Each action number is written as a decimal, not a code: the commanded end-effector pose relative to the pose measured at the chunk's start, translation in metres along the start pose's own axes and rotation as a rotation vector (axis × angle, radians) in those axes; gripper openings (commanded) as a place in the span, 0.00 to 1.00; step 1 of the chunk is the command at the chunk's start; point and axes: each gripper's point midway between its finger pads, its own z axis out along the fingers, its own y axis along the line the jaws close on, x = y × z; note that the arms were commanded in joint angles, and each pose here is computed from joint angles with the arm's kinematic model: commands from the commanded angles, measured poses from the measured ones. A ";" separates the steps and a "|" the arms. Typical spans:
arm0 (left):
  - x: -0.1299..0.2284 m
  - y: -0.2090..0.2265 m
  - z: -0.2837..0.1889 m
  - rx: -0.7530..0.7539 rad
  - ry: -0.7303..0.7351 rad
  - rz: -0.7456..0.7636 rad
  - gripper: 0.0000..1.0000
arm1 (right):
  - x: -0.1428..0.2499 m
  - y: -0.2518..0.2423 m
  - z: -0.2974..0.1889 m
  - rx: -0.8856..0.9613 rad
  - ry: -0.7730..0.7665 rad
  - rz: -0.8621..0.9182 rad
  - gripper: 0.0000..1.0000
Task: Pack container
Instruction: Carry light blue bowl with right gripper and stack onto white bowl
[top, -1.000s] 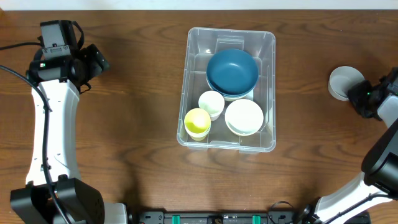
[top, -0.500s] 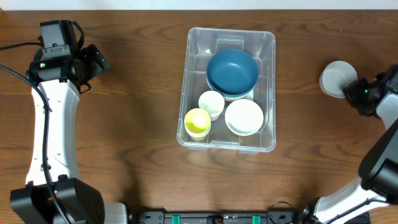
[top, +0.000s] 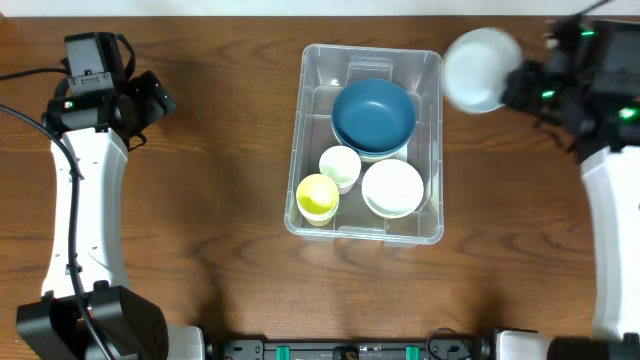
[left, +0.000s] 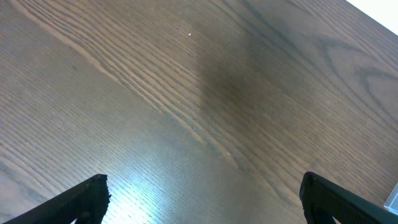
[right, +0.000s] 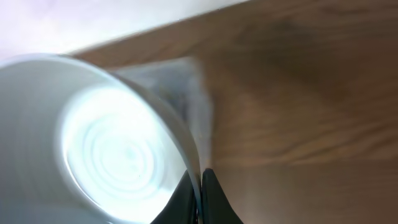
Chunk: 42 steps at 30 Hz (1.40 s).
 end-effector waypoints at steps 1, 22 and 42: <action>-0.005 0.003 -0.005 -0.007 -0.018 -0.004 0.98 | 0.028 0.026 0.011 0.019 0.083 -0.102 0.01; -0.005 0.003 -0.005 -0.007 -0.018 -0.004 0.98 | 0.169 0.031 0.057 0.139 0.426 -0.207 0.01; -0.005 0.003 -0.005 -0.007 -0.018 -0.004 0.98 | 0.058 0.048 0.014 0.042 0.000 -0.227 0.98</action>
